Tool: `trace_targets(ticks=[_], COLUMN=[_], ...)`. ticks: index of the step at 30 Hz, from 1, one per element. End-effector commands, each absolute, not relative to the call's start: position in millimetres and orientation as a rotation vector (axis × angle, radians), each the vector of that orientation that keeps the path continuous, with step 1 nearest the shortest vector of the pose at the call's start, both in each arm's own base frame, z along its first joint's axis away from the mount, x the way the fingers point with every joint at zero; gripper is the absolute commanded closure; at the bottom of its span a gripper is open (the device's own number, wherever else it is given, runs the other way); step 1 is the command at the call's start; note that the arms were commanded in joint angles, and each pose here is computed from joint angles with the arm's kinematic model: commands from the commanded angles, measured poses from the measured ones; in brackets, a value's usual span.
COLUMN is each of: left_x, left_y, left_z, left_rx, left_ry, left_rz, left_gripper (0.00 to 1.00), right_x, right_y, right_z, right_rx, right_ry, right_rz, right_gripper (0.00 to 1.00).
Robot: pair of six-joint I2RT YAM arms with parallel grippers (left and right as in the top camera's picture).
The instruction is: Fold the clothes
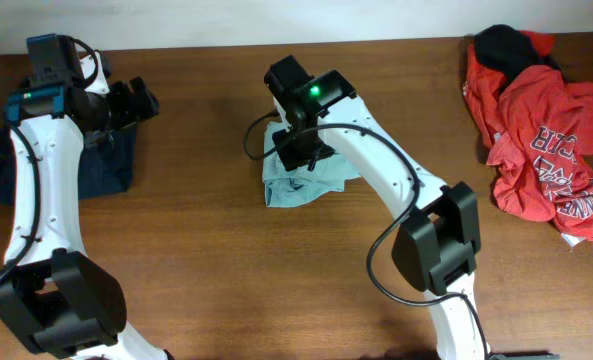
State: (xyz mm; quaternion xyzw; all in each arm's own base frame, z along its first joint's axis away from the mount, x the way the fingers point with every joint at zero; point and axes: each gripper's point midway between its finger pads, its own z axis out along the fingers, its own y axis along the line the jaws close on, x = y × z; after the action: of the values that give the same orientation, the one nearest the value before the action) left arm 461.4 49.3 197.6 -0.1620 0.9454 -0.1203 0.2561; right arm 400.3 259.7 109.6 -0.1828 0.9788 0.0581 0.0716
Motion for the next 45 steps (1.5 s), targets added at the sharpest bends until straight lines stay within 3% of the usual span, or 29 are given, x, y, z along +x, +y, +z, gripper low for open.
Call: trace_targets(ticks=[1, 14, 16, 19, 21, 27, 31, 45], left_x=[461.2, 460.9, 460.8, 460.8, 460.8, 460.8, 460.8, 460.2], left_y=[50.7, 50.7, 50.6, 50.7, 50.7, 50.7, 50.7, 51.3], left_z=[212.8, 212.6, 212.5, 212.5, 212.5, 212.5, 212.5, 212.0], left_rx=[-0.395, -0.396, -0.396, -0.395, -0.395, -0.390, -0.371, -0.373], left_ry=[2.533, 2.535, 2.535, 2.535, 2.535, 2.536, 2.538, 2.540], left_rz=[-0.302, -0.302, -0.302, -0.302, -0.302, -0.300, -0.294, -0.290], left_gripper=[0.01, 0.01, 0.01, 0.01, 0.01, 0.01, 0.01, 0.01], right_x=[407.5, 420.4, 420.3, 419.6, 419.8, 417.6, 405.1, 373.8], right_y=[255.9, 254.4, 253.0, 251.9, 250.7, 234.6, 204.3, 124.4], right_z=[93.1, 63.5, 58.8, 57.2, 60.7, 93.0, 111.6, 69.8], right_rx=[-0.629, -0.685, -0.690, -0.690, -0.687, -0.544, -0.259, 0.111], right_ry=[2.938, 2.932, 2.939, 2.946, 2.942, 2.957, 3.055, 3.317], right_rz=[0.123, 0.073, 0.057, 0.049, 0.043, 0.045, 0.021, -0.067], right_gripper=[0.51, 0.55, 0.65, 0.88, 0.96, 0.96, 0.96, 0.96])
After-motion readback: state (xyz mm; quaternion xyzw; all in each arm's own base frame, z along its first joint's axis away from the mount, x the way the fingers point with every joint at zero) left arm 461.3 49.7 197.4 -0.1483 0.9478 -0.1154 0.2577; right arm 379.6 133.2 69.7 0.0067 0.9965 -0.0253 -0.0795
